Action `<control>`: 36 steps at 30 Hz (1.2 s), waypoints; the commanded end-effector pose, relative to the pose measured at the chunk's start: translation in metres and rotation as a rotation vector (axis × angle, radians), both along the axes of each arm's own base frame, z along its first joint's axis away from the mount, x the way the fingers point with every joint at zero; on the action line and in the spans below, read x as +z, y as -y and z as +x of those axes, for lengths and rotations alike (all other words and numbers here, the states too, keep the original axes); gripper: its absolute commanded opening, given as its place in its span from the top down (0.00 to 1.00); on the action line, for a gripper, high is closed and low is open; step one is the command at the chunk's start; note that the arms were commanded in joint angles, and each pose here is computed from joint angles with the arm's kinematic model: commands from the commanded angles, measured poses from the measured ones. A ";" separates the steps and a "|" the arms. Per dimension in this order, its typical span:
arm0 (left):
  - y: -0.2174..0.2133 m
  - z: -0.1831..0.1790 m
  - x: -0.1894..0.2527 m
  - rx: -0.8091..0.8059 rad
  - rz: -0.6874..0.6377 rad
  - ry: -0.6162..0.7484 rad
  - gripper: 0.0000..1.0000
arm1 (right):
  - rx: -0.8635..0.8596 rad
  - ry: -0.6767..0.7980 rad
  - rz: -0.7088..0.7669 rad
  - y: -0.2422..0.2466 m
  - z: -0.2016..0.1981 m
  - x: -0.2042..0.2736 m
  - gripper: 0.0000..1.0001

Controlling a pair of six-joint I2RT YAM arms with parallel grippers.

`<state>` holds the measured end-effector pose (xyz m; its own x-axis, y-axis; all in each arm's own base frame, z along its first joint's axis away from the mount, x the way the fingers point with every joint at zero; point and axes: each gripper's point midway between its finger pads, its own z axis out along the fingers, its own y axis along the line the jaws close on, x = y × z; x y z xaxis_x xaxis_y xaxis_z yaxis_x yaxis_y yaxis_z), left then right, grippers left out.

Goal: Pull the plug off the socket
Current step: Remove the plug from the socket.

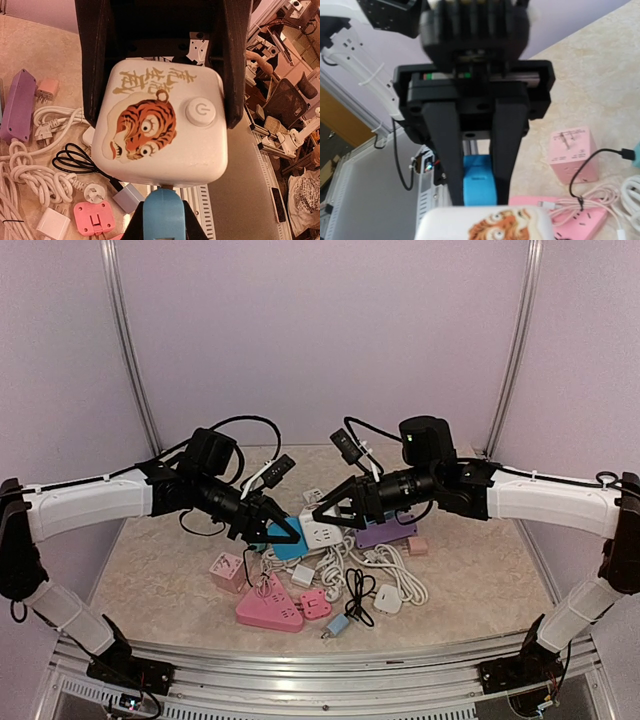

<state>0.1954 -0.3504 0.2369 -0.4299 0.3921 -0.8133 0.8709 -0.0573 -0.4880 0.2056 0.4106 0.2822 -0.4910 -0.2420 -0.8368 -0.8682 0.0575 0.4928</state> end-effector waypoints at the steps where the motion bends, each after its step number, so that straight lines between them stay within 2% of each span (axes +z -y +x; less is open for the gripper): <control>1: -0.001 -0.006 0.010 -0.009 -0.010 0.058 1.00 | 0.098 0.053 0.112 0.003 -0.021 0.036 1.00; 11: 0.002 -0.033 0.033 -0.091 -0.076 0.079 1.00 | 0.080 0.039 0.093 0.007 -0.019 0.035 1.00; 17: 0.002 -0.022 0.029 -0.018 -0.037 0.109 1.00 | -0.048 0.063 -0.001 0.005 0.003 0.019 1.00; 25: 0.005 0.002 0.014 0.073 0.044 0.065 1.00 | -0.166 0.091 -0.084 0.006 0.019 0.006 1.00; 29: 0.004 0.004 0.012 0.083 0.047 0.061 1.00 | -0.157 0.084 -0.099 0.004 0.017 0.001 1.00; 36: 0.001 -0.015 0.027 -0.011 -0.031 0.070 1.00 | -0.031 0.073 -0.008 0.000 -0.006 0.019 1.00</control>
<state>0.1966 -0.3517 0.2385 -0.4199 0.4096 -0.8098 0.8948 0.0379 -0.4448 0.2106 0.4079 0.2809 -0.4757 -0.2592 -0.8405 -0.8790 0.1749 0.4436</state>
